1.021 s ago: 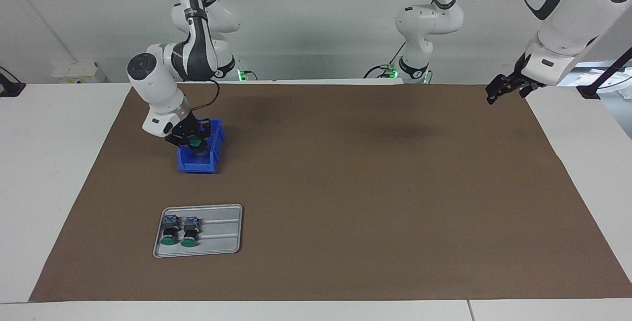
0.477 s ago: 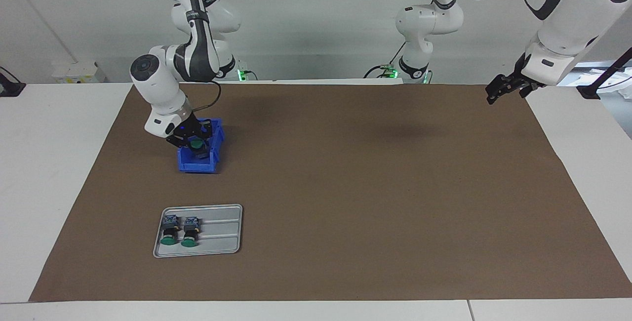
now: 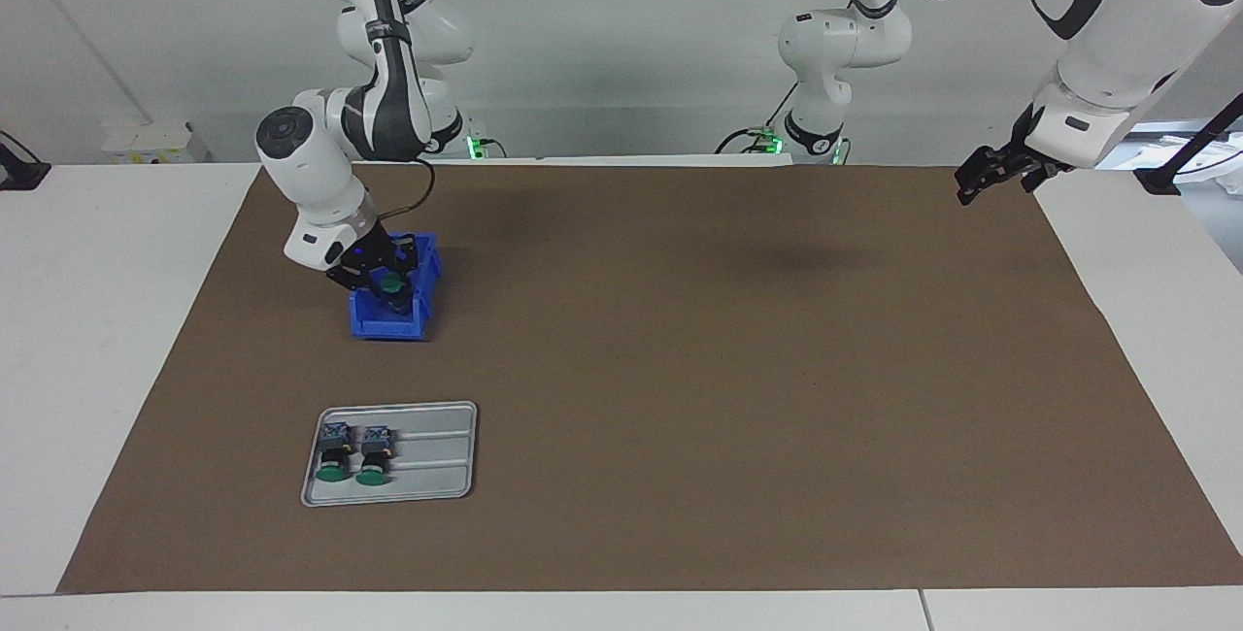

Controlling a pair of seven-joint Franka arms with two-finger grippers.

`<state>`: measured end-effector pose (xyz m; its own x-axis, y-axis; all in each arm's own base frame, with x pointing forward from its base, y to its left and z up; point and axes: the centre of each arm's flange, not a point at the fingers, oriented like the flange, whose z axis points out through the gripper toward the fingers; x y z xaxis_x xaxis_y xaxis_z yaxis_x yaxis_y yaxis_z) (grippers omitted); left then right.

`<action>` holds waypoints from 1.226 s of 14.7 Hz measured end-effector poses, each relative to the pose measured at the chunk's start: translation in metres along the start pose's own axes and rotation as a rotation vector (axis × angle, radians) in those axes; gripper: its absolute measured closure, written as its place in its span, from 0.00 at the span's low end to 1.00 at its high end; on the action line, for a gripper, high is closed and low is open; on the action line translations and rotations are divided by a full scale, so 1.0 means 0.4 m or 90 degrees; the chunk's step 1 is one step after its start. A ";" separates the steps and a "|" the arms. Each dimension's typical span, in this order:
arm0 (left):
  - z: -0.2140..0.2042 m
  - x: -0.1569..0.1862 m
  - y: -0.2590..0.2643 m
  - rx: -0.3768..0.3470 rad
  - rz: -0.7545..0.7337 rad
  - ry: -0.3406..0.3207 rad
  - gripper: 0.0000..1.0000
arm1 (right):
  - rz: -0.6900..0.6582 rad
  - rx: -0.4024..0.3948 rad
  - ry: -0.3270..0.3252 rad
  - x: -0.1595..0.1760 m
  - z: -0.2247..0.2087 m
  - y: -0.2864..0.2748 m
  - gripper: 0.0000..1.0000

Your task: Place and press button with both arms

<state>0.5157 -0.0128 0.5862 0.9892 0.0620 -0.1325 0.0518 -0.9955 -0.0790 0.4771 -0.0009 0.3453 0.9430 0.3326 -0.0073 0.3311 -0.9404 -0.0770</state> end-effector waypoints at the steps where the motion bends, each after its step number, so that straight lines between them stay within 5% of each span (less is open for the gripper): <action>1: 0.000 0.000 0.000 0.000 0.000 0.000 0.00 | -0.002 0.003 -0.005 0.007 -0.016 0.000 0.48; 3: 0.000 0.000 0.001 0.000 0.000 0.000 0.00 | -0.005 0.008 -0.010 0.029 -0.076 0.000 0.45; 8: 0.000 0.000 0.000 0.000 0.000 0.000 0.00 | 0.003 0.008 0.000 0.094 -0.341 0.000 0.01; 13: 0.000 0.000 0.000 0.000 0.000 0.000 0.00 | 0.093 -0.031 0.003 0.103 -0.637 -0.016 0.01; 18: 0.000 0.000 0.000 0.000 0.000 0.000 0.00 | 0.151 -0.033 -0.018 0.077 -0.735 0.018 0.01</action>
<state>0.5157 -0.0127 0.5862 0.9892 0.0622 -0.1325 0.0520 -0.9955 -0.0790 0.5182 -0.0181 0.6375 0.9936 0.1028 -0.0466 0.1020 -0.9946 -0.0192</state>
